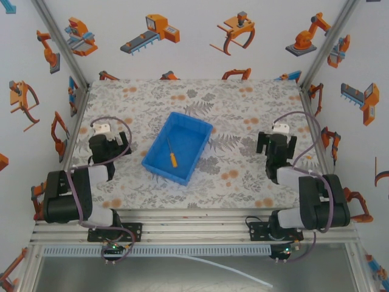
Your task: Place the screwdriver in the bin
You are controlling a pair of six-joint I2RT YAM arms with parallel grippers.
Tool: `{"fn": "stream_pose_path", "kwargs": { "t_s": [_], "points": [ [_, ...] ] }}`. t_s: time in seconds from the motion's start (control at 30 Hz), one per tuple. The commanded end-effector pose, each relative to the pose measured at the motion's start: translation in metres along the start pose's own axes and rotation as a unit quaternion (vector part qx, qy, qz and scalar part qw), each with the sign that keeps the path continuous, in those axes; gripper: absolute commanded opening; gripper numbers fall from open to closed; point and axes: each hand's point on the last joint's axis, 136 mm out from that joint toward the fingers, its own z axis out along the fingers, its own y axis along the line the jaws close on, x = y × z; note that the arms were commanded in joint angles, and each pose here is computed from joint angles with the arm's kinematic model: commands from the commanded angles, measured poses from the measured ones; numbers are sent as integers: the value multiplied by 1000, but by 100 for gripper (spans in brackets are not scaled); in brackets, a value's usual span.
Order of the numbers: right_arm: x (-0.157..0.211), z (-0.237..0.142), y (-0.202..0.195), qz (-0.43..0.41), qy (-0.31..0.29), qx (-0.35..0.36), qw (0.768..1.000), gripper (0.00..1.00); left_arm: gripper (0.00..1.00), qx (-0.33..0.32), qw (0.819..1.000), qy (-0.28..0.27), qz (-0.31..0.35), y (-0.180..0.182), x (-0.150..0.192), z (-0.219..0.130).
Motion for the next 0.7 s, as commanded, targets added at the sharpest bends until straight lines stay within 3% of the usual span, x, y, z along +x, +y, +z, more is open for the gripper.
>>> {"fn": "stream_pose_path", "kwargs": {
  "t_s": [0.0,0.17,0.67],
  "points": [
    [-14,2,2,15,-48,-20,999,99,97,6,999,-54,-1,-3,-19,-4],
    [-3,11,-5,39,-56,-15,998,99,97,5,996,-89,7,-6,-9,-6],
    [4,23,-8,55,-35,-22,998,99,97,-13,999,-37,30,-11,-8,11]
  ]
}}
